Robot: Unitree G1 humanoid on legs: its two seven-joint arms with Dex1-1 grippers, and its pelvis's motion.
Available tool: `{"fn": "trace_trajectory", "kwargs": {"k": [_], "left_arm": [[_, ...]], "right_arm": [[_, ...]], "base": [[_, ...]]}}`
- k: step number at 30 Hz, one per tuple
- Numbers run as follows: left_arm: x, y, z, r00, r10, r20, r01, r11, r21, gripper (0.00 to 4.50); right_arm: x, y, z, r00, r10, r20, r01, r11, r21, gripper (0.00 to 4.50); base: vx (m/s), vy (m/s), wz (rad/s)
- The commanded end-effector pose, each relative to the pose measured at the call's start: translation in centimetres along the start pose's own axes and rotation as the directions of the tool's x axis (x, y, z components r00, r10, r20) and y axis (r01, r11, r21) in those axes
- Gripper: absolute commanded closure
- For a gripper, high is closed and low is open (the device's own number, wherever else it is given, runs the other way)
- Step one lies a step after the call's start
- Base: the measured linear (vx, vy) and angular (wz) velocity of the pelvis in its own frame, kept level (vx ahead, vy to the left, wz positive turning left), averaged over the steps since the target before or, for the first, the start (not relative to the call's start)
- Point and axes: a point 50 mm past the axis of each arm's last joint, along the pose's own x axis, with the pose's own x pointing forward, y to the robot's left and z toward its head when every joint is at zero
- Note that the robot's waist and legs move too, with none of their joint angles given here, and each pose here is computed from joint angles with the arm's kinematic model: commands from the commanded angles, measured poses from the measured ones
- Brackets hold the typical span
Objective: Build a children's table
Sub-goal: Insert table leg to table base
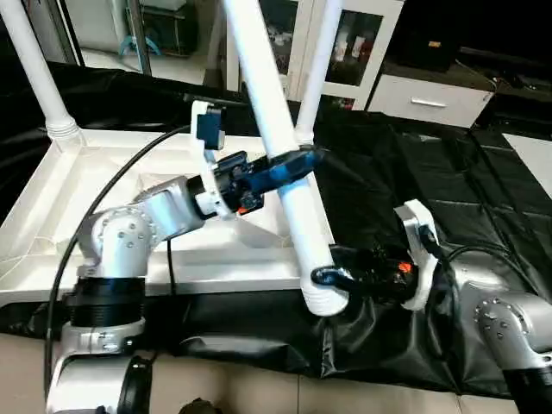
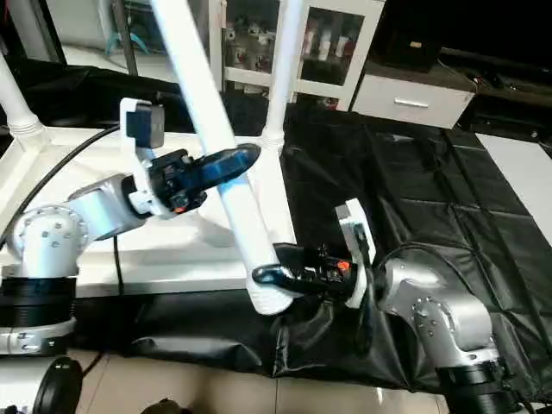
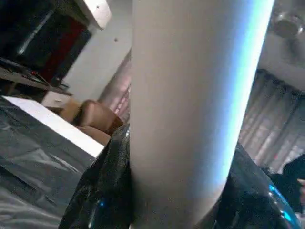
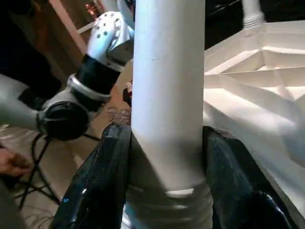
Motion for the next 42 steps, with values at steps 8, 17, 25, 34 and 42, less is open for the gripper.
{"fn": "trace_trajectory", "kwargs": {"k": [8,17,25,34,42], "left_arm": [[1.0,-0.6,0.1,0.996,-0.078,0.044,0.079,0.997,-0.016,2.66],[1.4,0.2,0.3,0.998,0.055,0.013,-0.055,0.996,0.071,2.67],[2.4,1.5,0.7,0.951,0.307,-0.036,-0.280,0.904,0.323,2.67],[4.1,1.6,1.7,0.888,0.460,-0.012,-0.383,0.754,0.533,2.67],[4.3,1.6,1.2,0.888,0.458,-0.028,-0.373,0.756,0.537,2.67]], "right_arm": [[-0.4,0.0,0.4,1.000,-0.018,-0.001,0.018,0.999,-0.032,2.61],[0.0,-0.7,1.0,0.994,-0.109,0.018,0.110,0.991,-0.080,1.61],[1.9,-2.2,1.1,0.956,-0.284,-0.076,0.260,0.937,-0.233,1.04],[3.9,-4.3,0.9,0.895,-0.444,-0.038,0.417,0.866,-0.275,1.31],[5.1,-5.0,1.6,0.873,-0.487,0.029,0.473,0.831,-0.292,1.94]], "base": [[0.000,0.000,0.00],[0.000,0.000,0.00],[0.000,0.000,0.00],[0.000,0.000,0.00],[0.000,0.000,0.00]]}}
